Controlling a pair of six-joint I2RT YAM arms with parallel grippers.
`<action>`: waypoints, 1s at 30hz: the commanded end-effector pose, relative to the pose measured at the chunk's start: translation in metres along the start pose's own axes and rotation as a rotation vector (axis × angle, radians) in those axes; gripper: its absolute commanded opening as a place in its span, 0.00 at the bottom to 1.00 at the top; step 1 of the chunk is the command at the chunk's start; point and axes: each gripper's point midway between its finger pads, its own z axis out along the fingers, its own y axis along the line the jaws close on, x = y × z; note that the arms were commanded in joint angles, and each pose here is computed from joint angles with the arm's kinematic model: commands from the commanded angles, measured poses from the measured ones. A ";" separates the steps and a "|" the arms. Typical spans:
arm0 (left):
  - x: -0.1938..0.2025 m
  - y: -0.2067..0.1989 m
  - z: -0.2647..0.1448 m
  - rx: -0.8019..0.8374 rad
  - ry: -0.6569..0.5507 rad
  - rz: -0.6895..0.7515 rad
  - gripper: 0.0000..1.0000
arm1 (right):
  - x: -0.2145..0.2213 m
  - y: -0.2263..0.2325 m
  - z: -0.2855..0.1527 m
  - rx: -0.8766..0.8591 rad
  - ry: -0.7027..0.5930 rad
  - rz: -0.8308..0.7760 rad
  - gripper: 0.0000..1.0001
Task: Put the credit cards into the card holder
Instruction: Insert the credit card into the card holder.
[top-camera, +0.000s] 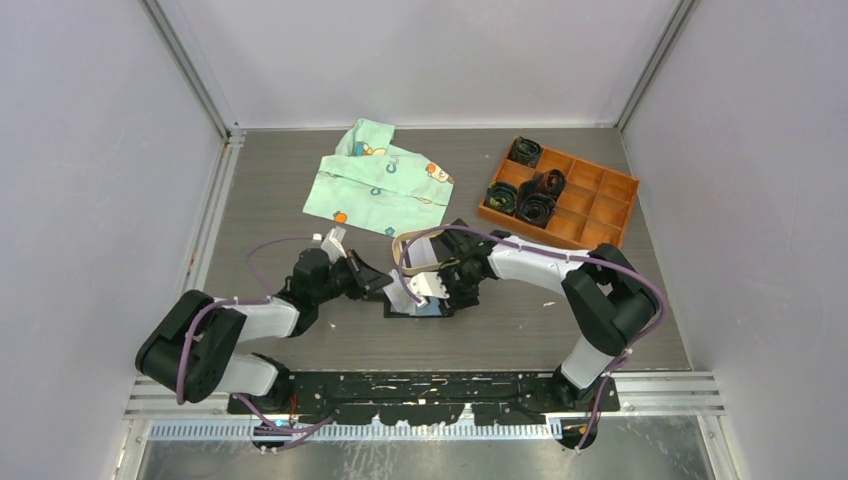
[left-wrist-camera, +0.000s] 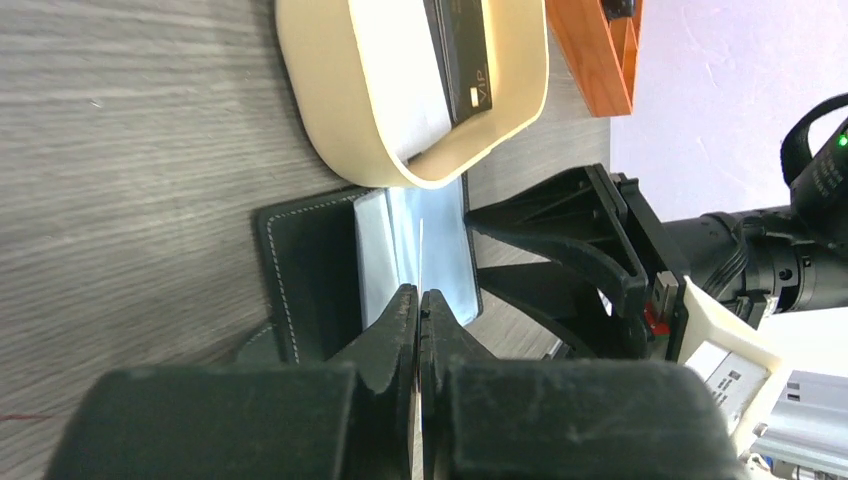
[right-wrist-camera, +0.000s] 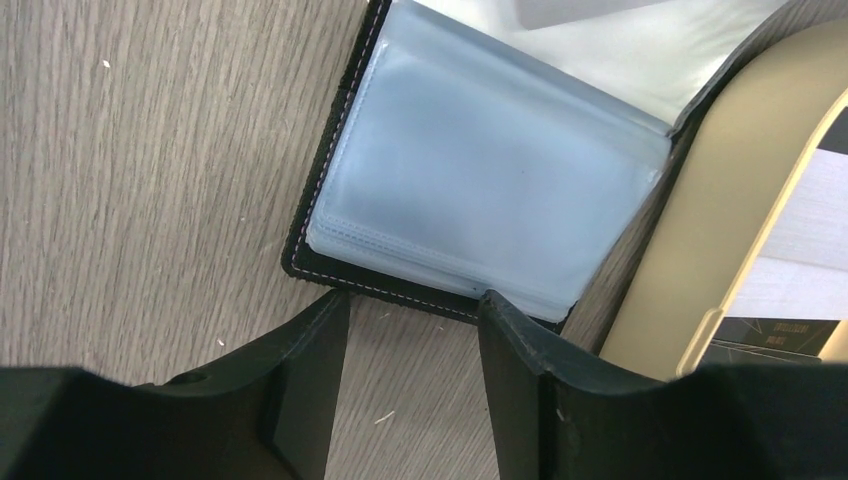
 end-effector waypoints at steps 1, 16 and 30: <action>-0.012 -0.016 -0.003 0.048 0.022 0.095 0.00 | 0.001 0.020 0.015 -0.091 0.003 -0.010 0.55; -0.001 -0.003 0.000 0.037 0.101 0.131 0.00 | -0.010 0.029 0.026 -0.134 0.022 -0.051 0.54; -0.010 -0.001 -0.004 -0.006 0.131 0.220 0.00 | -0.007 0.029 0.026 -0.137 0.035 -0.046 0.54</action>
